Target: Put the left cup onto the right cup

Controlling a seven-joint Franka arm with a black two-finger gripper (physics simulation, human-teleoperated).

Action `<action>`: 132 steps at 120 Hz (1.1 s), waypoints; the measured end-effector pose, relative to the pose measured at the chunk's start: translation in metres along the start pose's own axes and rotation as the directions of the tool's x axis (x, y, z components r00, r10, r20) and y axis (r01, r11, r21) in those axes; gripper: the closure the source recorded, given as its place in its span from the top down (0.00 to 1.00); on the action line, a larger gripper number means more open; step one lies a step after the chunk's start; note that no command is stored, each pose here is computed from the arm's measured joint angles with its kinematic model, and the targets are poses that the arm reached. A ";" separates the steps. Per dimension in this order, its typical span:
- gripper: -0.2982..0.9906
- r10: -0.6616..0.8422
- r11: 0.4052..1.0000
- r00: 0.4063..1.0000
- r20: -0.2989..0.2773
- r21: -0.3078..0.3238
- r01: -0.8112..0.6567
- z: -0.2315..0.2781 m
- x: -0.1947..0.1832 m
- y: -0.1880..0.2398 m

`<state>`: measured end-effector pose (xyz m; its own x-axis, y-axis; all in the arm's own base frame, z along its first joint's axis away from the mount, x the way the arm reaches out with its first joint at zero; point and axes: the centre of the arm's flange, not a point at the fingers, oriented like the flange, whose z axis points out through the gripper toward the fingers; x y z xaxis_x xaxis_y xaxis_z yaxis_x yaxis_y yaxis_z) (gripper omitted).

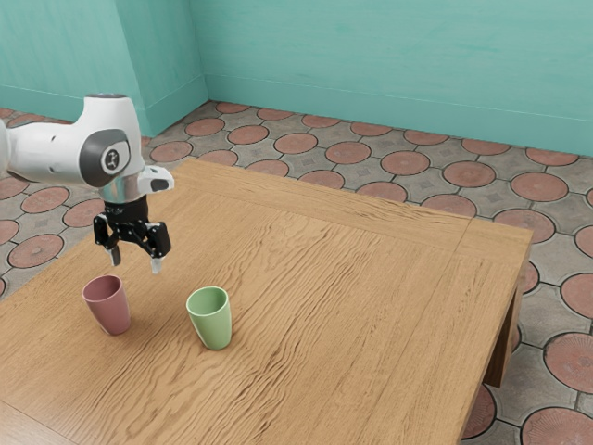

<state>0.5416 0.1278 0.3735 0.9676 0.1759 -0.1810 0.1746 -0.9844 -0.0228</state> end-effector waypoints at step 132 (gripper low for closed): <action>0.77 0.048 0.999 0.998 0.033 -0.021 -0.047 0.024 -0.029 -0.015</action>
<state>0.5069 0.1373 0.3556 0.9683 0.1285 -0.2142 0.1330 -0.9911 0.0066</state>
